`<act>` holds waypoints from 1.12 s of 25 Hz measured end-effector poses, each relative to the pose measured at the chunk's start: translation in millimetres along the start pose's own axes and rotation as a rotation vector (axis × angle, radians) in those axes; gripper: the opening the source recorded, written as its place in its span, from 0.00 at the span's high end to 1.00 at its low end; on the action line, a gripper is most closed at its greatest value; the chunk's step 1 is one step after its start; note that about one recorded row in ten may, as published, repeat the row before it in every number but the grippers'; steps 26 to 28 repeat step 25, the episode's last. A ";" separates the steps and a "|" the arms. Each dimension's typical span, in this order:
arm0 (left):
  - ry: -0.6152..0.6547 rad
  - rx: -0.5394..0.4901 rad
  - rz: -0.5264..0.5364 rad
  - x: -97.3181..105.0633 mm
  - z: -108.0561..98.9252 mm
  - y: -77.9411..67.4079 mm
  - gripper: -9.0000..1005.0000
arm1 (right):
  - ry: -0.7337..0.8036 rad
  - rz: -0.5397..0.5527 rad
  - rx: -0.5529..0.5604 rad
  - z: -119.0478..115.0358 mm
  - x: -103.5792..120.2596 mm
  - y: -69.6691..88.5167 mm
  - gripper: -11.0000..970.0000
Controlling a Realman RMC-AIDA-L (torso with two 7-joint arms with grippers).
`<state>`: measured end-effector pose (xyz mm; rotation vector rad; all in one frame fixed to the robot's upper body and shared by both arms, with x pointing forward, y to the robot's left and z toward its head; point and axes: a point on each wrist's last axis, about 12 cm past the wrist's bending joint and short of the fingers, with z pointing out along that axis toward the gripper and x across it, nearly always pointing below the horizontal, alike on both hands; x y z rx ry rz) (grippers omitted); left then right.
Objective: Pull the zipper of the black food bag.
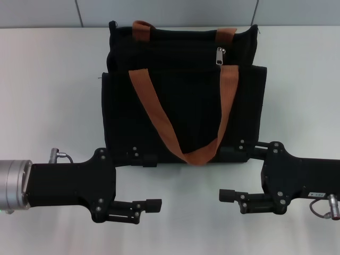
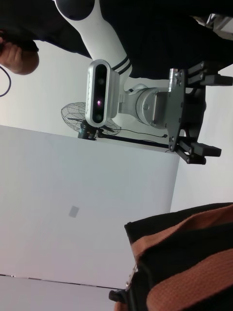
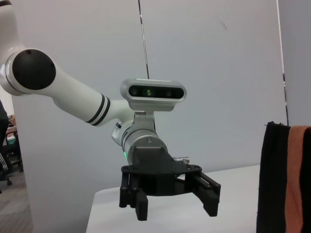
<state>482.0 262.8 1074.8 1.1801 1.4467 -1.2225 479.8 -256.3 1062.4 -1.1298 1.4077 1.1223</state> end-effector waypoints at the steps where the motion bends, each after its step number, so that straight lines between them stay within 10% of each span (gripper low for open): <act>1: 0.000 0.001 0.000 0.0 0.0 -0.1 0.19 | 0.002 0.000 0.002 0.0 0.2 -0.3 0.20; 28: 0.001 0.000 0.000 0.0 -1.4 -0.3 0.19 | 0.006 0.004 0.001 1.4 -0.5 -1.9 0.20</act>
